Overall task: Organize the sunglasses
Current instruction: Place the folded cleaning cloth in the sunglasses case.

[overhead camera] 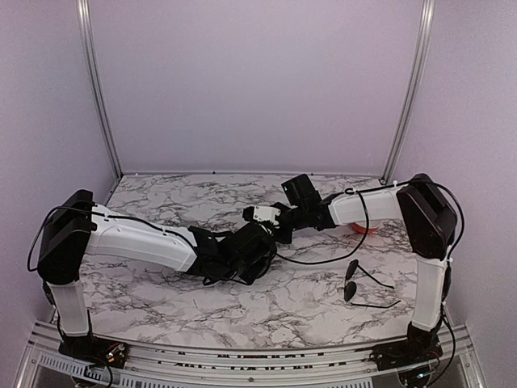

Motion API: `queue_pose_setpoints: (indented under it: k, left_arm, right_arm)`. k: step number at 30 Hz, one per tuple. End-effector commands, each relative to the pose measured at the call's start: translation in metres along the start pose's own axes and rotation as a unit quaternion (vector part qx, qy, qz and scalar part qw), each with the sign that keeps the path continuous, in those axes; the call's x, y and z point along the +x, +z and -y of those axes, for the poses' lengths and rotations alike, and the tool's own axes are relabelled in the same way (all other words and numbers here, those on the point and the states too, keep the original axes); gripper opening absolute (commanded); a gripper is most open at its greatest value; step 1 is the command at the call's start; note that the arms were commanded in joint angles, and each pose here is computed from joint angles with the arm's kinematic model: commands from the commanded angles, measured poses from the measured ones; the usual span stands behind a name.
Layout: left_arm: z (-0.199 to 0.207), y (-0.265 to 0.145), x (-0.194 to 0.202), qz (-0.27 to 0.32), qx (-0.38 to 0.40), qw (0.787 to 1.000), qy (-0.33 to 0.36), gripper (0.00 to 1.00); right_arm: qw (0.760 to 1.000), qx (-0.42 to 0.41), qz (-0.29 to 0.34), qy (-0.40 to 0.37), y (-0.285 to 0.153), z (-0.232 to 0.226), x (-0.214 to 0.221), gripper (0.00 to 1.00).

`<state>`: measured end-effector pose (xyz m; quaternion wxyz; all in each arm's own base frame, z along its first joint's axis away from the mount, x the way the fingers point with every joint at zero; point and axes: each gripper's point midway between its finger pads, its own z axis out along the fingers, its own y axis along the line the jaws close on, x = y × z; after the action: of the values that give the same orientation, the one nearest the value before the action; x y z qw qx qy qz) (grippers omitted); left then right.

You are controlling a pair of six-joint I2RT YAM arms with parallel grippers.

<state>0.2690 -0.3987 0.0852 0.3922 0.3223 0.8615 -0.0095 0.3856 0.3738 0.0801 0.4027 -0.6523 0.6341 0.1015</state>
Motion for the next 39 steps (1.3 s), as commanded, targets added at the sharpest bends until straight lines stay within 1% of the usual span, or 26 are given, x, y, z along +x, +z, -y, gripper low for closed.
queue_pose_setpoints:
  k: [1,17,26,39]
  left_arm:
    - [0.015,0.005,0.011,-0.025,0.024,0.999,0.013,0.00]
    - [0.038,0.007,0.004,-0.029,0.075,0.997,-0.003,0.00]
    - [0.047,0.013,0.011,-0.042,0.088,0.995,-0.003,0.00]
    - [0.056,0.015,0.014,-0.046,0.109,0.993,-0.006,0.00]
  right_arm:
    - [1.000,0.022,-0.017,0.003,-0.002,0.019,0.011,0.00]
    - [0.999,0.027,-0.032,0.011,-0.009,0.020,0.025,0.00]
    - [0.998,0.036,-0.049,0.015,-0.013,0.023,0.035,0.00]
    - [0.997,0.047,-0.056,0.020,-0.023,0.024,0.037,0.00]
